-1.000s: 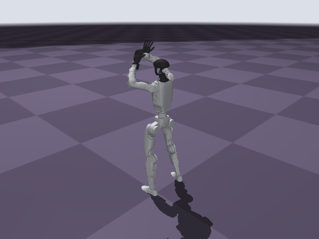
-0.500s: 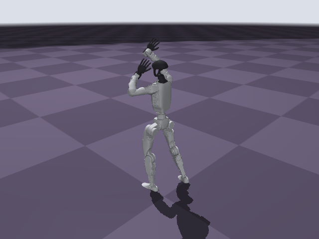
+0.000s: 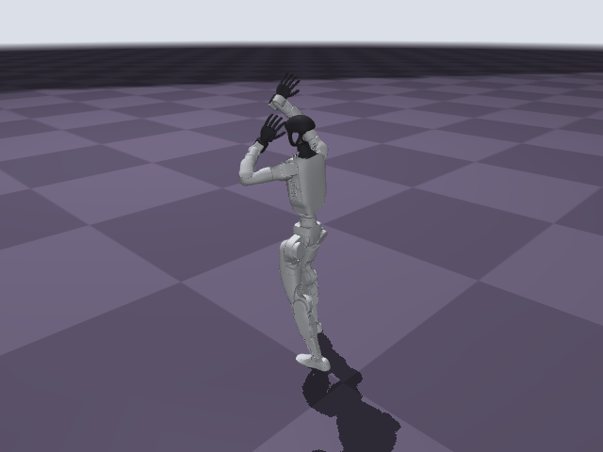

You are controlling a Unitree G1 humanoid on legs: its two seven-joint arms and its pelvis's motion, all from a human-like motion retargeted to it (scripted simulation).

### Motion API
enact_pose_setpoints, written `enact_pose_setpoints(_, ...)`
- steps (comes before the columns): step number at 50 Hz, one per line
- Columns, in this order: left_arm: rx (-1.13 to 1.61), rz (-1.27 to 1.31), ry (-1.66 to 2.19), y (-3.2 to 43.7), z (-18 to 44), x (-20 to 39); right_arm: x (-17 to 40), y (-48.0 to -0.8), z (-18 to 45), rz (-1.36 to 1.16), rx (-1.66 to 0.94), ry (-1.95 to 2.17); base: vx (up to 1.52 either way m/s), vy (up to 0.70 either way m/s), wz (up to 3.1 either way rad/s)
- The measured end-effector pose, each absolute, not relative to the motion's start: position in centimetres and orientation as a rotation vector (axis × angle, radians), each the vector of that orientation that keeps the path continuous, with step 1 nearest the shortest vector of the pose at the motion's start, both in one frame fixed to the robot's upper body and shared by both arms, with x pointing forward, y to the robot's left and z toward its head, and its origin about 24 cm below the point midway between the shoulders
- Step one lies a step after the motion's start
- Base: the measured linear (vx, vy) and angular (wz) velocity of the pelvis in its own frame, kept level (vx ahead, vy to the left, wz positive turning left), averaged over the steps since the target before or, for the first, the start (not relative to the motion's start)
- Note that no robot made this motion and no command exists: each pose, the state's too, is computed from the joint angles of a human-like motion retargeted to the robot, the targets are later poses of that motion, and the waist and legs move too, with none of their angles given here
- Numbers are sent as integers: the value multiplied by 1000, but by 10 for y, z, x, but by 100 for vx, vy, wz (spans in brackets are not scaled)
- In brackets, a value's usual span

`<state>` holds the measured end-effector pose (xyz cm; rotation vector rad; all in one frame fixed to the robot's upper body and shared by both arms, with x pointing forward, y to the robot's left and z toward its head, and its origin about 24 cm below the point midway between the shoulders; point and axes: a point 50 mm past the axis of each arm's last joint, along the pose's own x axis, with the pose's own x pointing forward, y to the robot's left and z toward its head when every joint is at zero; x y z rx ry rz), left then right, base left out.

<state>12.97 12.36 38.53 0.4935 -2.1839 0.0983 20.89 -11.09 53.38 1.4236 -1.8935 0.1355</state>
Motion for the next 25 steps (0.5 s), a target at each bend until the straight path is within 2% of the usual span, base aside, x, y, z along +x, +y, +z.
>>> enact_pose_setpoints(5, 492, 133, -2118, 130, 392, 138, 226, -128, 522, 29, 1395, -1891, 47, -16, -22)
enact_pose_setpoints(12, 632, 86, -2111, 131, 393, 137, 196, -87, 540, 264, 1435, -1858, 42, -9, -46)
enact_pose_setpoints(16, 673, 116, -2143, 133, 396, 133, 193, -89, 542, 262, 1441, -1872, 38, 0, -22)
enact_pose_setpoints(22, 607, 125, -2216, 132, 398, 123, 202, -104, 538, 160, 1435, -1904, 40, 7, -45)
enact_pose_setpoints(25, 566, 63, -2245, 127, 393, 118, 192, -92, 543, 208, 1447, -1908, 43, 18, -48)
